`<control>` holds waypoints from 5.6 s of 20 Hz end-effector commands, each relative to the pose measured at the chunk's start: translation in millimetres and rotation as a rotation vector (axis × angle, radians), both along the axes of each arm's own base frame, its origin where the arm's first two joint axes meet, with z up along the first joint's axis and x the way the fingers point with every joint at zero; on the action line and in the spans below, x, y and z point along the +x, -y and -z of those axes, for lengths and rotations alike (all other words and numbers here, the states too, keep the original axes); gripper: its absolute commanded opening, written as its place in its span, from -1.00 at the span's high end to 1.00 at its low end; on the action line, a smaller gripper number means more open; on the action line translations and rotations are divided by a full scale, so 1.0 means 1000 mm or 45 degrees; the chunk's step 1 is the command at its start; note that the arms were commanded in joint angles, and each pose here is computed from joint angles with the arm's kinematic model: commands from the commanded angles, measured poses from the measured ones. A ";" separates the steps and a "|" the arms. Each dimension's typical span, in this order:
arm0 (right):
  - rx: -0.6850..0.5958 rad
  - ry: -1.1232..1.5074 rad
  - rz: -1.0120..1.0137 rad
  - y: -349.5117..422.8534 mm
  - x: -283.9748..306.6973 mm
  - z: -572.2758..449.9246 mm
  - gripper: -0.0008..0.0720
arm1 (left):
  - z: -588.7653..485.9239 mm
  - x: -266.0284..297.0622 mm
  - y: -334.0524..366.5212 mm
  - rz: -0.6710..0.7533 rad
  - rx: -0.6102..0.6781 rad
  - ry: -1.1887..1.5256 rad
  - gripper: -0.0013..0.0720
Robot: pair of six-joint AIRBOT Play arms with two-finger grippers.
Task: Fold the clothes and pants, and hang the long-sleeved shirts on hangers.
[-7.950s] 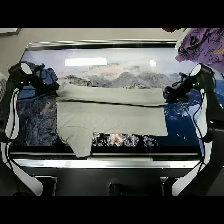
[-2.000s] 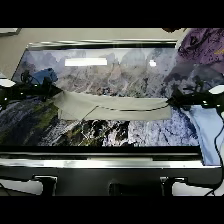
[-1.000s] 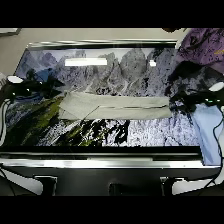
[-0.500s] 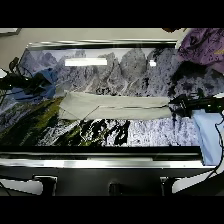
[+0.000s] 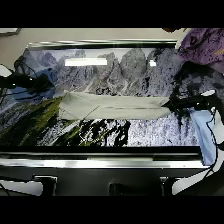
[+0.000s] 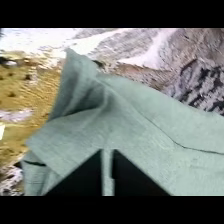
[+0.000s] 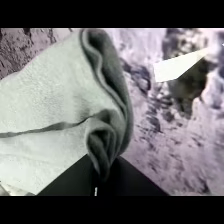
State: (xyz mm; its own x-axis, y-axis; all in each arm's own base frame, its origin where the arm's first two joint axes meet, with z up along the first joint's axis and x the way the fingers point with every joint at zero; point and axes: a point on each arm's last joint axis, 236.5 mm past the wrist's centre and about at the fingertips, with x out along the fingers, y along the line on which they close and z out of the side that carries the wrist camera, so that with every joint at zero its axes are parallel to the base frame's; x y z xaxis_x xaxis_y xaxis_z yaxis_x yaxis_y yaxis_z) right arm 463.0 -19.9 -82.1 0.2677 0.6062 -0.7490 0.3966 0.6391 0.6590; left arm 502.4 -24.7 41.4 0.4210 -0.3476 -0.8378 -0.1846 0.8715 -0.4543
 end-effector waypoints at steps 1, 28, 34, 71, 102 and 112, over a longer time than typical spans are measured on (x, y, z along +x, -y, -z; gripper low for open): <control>-0.159 0.013 0.010 0.017 -0.001 -0.028 0.89 | 0.008 -0.002 0.051 0.106 -0.008 -0.020 0.91; -0.465 0.443 0.178 0.021 -0.060 -0.283 0.89 | 0.121 -0.109 0.529 0.412 -0.840 -0.417 0.92; -0.462 0.480 0.190 0.017 -0.052 -0.288 0.89 | 0.071 -0.071 0.454 0.434 -0.724 -0.398 0.92; 0.059 0.559 -0.112 -0.359 0.029 -0.180 -0.62 | -0.126 -0.020 0.007 -0.134 0.150 0.035 0.91; 0.201 0.119 -0.132 -0.150 0.015 -0.020 0.89 | -0.122 -0.019 0.001 -0.147 0.180 0.028 0.91; 0.039 0.376 0.406 0.045 0.104 -0.146 0.89 | -0.121 -0.022 0.002 -0.142 0.181 0.013 0.91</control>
